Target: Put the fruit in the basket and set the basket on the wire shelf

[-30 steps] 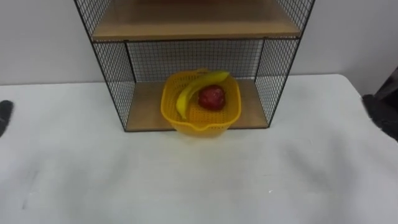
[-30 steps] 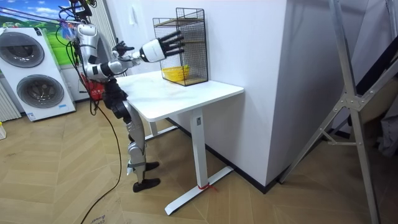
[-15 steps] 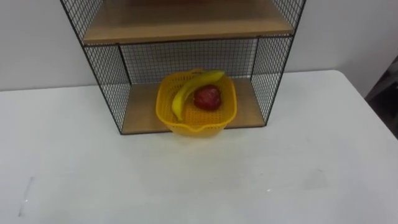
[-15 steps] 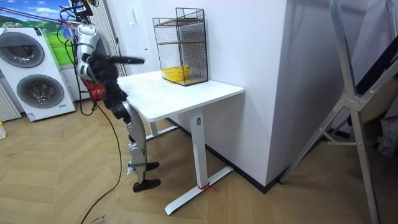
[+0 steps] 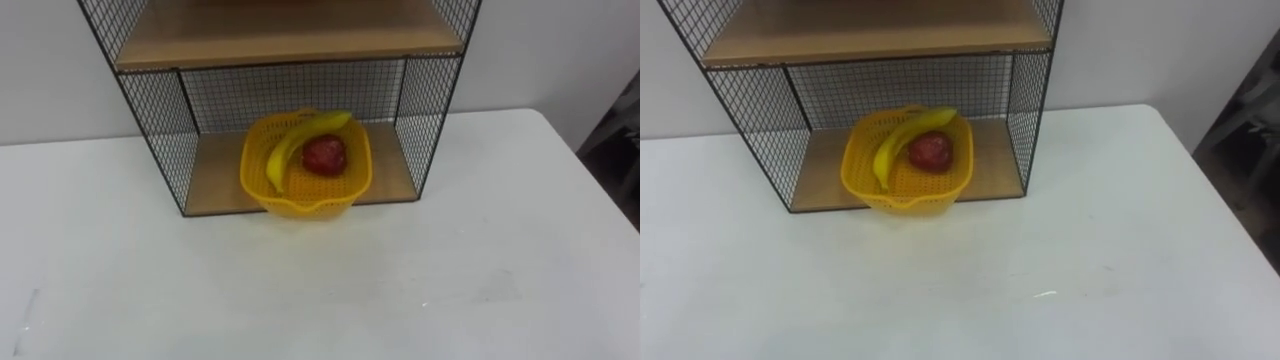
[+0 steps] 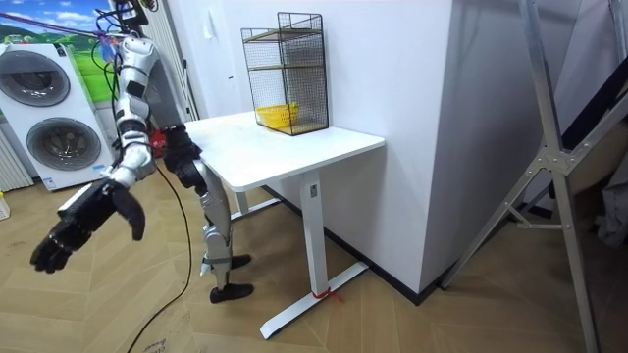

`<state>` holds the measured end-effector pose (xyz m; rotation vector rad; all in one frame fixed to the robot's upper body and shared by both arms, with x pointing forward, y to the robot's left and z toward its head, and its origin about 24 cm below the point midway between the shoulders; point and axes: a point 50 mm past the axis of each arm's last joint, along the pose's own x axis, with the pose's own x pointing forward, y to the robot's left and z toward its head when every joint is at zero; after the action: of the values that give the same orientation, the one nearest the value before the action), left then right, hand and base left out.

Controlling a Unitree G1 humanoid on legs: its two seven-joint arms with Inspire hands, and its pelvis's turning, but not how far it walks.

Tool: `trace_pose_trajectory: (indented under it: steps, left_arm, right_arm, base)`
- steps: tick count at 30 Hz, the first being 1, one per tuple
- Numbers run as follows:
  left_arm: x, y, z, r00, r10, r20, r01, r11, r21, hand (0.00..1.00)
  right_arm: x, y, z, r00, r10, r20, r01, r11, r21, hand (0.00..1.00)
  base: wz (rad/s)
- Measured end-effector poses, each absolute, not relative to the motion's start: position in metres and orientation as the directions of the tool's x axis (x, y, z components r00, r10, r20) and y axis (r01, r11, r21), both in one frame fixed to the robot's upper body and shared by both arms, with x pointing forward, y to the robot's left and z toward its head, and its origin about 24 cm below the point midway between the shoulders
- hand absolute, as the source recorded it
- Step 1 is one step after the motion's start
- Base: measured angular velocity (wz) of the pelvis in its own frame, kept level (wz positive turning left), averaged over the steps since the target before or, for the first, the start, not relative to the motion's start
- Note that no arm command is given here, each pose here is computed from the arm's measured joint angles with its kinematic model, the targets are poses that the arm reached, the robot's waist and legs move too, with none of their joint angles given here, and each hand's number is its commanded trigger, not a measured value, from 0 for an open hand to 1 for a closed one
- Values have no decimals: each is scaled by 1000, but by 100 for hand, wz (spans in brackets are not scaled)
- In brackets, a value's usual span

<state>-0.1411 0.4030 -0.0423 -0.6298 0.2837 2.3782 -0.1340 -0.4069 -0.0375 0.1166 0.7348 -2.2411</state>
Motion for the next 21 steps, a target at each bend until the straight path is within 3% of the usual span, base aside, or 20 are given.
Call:
trace_pose_trajectory:
  steps: [3,8,11,12,14,17,21]
  left_arm:
    - [-147,375,-67,-681,481,-552,-644,-752,140,0]
    - [-139,329,-103,-618,515,-593,-779,-501,377,0]
    - [-116,304,-125,-471,578,-666,-859,-128,497,0]
    - [-112,301,-128,-444,586,-678,-857,-59,512,0]
    - [-100,290,-137,-342,604,-720,-797,220,563,0]
    - [-74,283,-146,-209,605,-768,-670,484,563,0]
    - [-25,273,-155,-28,586,-810,-544,671,505,0]
  right_arm:
    - [-145,-374,-65,-723,-589,-361,668,-465,-581,0]
    - [-123,-321,-112,-658,-576,-486,673,-160,-723,0]
    - [-97,-310,-128,-491,-654,-575,642,174,-746,0]
    - [-91,-309,-130,-456,-668,-588,627,228,-745,0]
    - [-69,-304,-138,-326,-691,-645,554,413,-723,0]
    - [-40,-289,-150,-203,-659,-724,473,582,-662,0]
    - [-30,-279,-156,-140,-603,-785,399,691,-603,0]
  base:
    - [2]
    - [-19]
    - [3]
    - [4]
    - [-10]
    - [-7]
    - [43]
